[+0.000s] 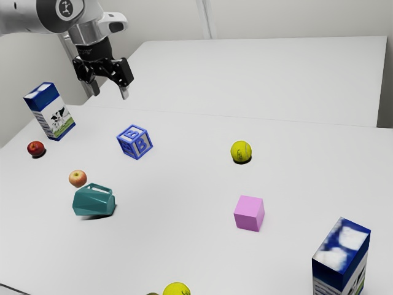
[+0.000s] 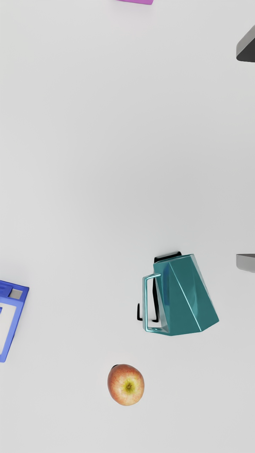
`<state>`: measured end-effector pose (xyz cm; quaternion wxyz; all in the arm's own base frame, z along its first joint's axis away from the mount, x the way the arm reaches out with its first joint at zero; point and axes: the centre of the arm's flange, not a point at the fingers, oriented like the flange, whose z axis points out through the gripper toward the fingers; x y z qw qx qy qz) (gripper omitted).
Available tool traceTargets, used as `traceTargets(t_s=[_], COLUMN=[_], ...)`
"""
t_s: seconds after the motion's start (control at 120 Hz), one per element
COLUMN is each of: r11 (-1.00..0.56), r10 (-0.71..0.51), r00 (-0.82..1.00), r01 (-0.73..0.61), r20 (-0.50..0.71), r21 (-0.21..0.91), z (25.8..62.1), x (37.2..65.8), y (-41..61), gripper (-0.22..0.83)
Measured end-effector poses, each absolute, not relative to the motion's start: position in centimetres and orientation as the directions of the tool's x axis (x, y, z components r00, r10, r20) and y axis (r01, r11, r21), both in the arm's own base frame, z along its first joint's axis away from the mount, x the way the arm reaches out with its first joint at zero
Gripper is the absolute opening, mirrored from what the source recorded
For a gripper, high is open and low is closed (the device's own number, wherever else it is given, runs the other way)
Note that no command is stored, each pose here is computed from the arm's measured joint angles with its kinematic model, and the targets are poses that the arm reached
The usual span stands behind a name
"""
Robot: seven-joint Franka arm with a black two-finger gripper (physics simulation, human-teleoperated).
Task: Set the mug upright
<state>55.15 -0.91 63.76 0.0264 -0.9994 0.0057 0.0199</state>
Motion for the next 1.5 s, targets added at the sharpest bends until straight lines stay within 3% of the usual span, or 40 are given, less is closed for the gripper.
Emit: traceTargets(t_s=[0.233, 0.508, 0.792, 1.108, 1.5], r11=[-0.999, -0.999, -0.991, -0.965, -0.930], r10=[-0.012, -0.008, 0.129, 0.218, 0.220], r00=[0.999, 0.999, 0.990, 0.968, 0.973], r01=[-0.014, -0.010, 0.128, 0.232, 0.233], r20=[-0.038, -0.041, -0.056, -0.123, -0.076], r21=[-0.053, -0.050, -0.025, 0.121, 0.285], z=[63.9, 64.4, 64.9, 60.9, 53.0], x=[54.6, 51.6, 48.3, 45.6, 43.5], y=[-1.2, -1.0, 6.6, 15.0, 21.5], gripper=[0.60, 0.60, 0.60, 0.60, 0.60])
